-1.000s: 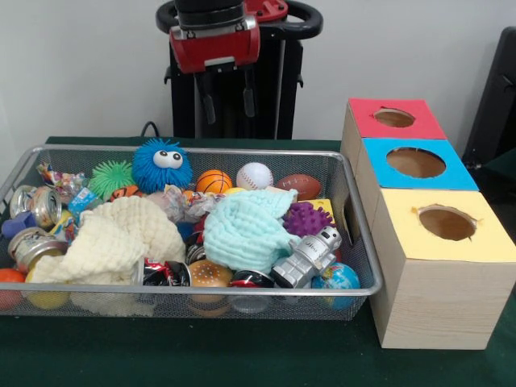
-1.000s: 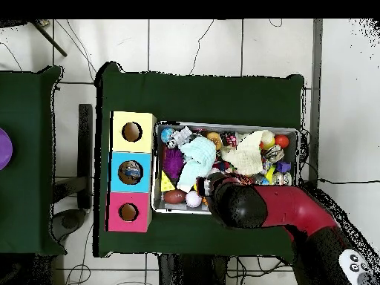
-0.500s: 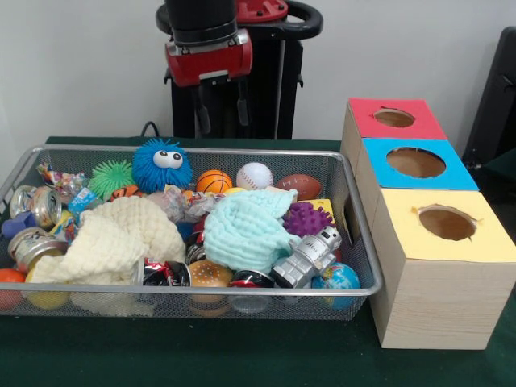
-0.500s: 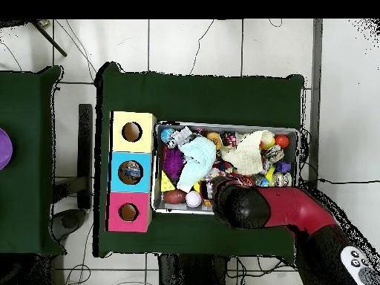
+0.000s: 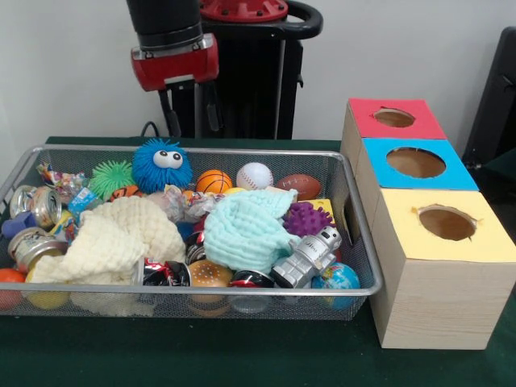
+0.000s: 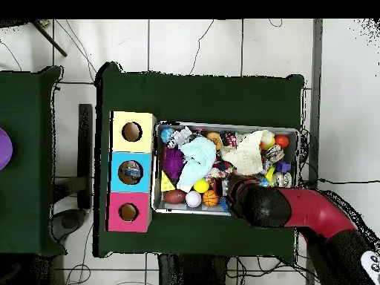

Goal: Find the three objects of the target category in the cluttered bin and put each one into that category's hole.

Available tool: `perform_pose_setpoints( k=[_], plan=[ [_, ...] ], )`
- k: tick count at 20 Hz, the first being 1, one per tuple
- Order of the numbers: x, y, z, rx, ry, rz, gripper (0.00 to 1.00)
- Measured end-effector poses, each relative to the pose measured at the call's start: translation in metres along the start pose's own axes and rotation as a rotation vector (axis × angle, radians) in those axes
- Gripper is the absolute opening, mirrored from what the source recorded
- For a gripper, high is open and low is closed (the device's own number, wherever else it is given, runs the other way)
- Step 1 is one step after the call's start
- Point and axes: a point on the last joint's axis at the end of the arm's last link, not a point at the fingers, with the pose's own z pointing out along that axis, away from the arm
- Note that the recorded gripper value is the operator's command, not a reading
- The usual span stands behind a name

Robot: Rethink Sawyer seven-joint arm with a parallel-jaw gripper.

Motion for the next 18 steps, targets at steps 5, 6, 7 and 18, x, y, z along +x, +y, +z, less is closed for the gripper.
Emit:
perform_pose_setpoints(
  k=[5,6,7,18],
  plan=[
    [-0.002,-0.019,-0.002,-0.01,-0.019,0.033,1.0],
    [-0.002,-0.021,-0.002,-0.01,-0.02,0.037,1.0],
    [-0.002,-0.023,-0.002,-0.01,-0.021,0.04,1.0],
    [-0.007,-0.045,-0.016,0.007,-0.011,0.047,1.0]
  ],
)
